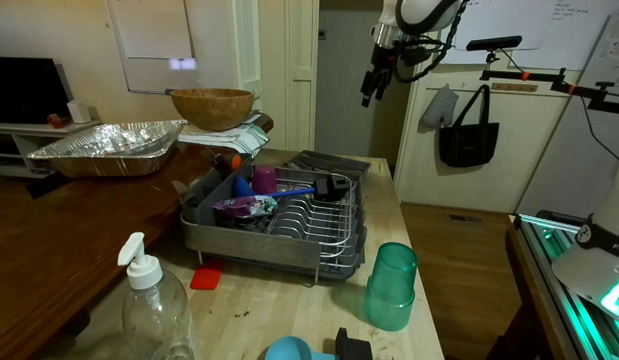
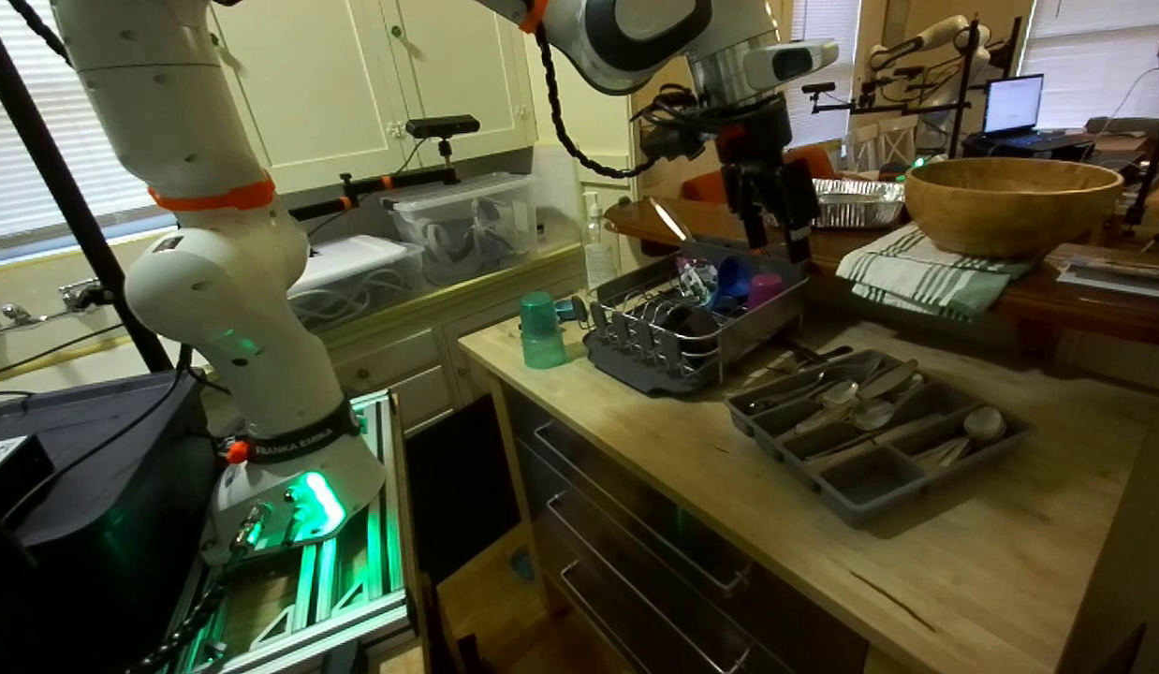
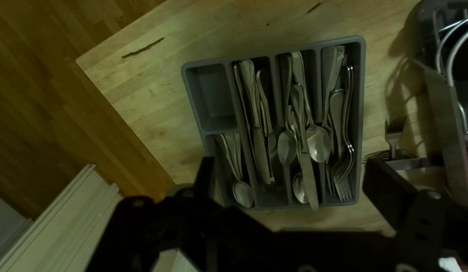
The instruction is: Put the fork in the drying rack
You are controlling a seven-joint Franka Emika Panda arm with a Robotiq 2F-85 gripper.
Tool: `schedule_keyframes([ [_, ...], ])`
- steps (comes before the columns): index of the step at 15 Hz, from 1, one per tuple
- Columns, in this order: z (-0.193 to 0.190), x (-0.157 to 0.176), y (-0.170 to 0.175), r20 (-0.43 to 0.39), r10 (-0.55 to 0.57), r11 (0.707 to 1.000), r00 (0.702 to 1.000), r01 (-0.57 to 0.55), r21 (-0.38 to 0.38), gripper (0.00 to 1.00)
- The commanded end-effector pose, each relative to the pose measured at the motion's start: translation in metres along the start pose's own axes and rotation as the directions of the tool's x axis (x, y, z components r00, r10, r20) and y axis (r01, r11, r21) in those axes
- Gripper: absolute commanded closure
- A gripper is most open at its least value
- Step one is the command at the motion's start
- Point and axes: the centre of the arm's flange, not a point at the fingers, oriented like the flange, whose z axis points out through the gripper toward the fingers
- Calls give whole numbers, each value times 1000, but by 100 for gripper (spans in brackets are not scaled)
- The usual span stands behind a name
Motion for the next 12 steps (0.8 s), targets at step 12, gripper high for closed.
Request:
schedule_keyframes([
  [12,57,39,-13,6,-25,1000,1000,25,2,0],
])
